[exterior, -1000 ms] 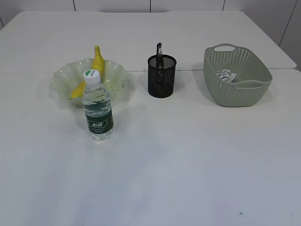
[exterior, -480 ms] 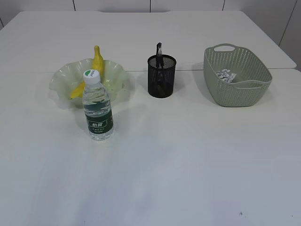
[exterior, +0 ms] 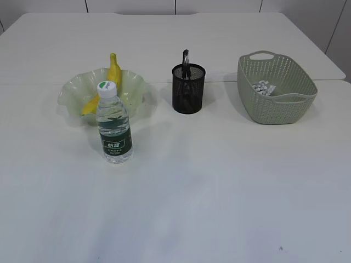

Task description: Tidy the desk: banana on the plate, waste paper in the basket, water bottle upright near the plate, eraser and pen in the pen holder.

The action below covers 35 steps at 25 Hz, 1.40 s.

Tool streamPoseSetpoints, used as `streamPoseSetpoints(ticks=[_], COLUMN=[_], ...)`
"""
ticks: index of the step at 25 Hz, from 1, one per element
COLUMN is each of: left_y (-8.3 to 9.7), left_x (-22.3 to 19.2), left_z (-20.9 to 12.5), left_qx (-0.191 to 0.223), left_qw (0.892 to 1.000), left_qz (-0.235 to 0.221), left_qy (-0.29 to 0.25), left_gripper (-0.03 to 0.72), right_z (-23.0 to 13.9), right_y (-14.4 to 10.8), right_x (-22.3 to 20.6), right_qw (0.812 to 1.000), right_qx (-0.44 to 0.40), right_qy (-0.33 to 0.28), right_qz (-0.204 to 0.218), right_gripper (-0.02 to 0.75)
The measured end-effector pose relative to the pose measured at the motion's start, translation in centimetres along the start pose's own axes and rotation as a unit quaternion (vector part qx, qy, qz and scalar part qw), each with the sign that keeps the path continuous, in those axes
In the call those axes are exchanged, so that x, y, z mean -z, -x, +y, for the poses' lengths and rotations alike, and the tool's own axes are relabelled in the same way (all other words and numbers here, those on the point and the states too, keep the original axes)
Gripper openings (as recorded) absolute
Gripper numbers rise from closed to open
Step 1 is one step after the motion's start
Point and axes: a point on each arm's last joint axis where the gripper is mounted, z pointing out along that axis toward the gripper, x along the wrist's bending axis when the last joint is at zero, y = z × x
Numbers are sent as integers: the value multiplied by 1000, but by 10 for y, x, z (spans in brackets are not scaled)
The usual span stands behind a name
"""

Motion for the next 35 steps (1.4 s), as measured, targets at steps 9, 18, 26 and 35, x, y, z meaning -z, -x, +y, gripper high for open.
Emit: streamPoseSetpoints(ticks=[9,18,26,35], left_y=[4,7,6,11], left_x=[0,3,13,15], left_z=[0,-18,-28,-36], left_qx=[0,12,19,8], left_qw=[1000,999,998,996], left_qz=[-24,-44,-57,-86], left_qy=[14,-7,-10,-17], left_gripper=[240,240,240,240], right_z=[0,0,0,0], right_y=[0,0,0,0], right_x=[0,0,0,0], right_qw=[1000,1000,1000,1000], right_qx=[0,0,0,0], right_qy=[0,0,0,0], right_qz=[0,0,0,0], right_gripper=[241,241,241,241])
